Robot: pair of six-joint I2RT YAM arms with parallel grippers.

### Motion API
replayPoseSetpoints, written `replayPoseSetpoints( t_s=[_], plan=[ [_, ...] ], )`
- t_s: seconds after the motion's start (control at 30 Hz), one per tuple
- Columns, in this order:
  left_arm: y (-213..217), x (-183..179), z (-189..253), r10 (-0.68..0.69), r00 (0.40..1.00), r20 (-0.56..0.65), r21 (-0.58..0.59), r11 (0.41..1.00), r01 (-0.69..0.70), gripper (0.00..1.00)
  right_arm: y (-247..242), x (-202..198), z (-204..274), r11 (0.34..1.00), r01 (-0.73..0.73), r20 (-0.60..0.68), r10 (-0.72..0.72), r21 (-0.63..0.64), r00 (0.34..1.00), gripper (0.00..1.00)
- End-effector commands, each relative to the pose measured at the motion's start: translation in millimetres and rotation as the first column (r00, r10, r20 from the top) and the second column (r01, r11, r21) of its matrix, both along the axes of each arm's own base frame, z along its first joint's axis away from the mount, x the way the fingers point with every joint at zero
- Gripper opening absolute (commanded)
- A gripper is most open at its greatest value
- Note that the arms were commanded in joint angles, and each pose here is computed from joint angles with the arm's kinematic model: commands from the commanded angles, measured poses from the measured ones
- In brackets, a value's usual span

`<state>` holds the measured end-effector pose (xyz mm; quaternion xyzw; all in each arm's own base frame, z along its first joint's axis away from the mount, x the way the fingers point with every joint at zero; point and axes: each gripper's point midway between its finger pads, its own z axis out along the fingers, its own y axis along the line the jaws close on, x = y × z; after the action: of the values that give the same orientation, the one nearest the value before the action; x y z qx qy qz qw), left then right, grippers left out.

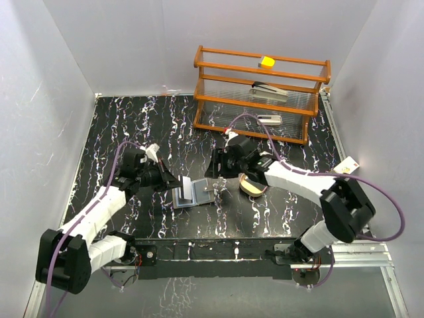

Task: Put the credit cards into the card holder
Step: Insert the credit card into the card holder.

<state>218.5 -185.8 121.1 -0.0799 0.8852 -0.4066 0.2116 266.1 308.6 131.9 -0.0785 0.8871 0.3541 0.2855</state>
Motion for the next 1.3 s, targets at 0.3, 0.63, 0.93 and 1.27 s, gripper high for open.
replayPoseSetpoints(
  t_s=[0.3, 0.63, 0.93, 1.27],
  plan=[
    [-3.0, 12.6, -25.6, 0.001, 0.997, -0.080, -0.014, 1.000, -0.002, 0.00, 30.2, 23.1, -34.8, 0.980, -0.069, 0.062, 0.082, -0.188, 0.995, 0.54],
    [-2.8, 12.7, -40.3, -0.027, 0.992, -0.126, -0.031, 0.999, 0.023, 0.00, 28.4, 13.6, -75.2, 0.956, -0.114, 0.005, 0.120, -0.272, 0.993, 0.38],
    [-7.8, 9.1, -47.3, -0.063, 0.985, -0.158, -0.067, 0.996, 0.053, 0.00, 14.0, 6.5, -99.9, 0.927, -0.109, -0.022, 0.109, -0.360, 0.994, 0.31],
    [-14.4, 8.6, -58.1, -0.084, 0.974, -0.210, -0.113, 0.992, 0.061, 0.00, 14.5, 2.0, -102.6, 0.928, -0.116, -0.026, 0.114, -0.354, 0.993, 0.28]
  ],
)
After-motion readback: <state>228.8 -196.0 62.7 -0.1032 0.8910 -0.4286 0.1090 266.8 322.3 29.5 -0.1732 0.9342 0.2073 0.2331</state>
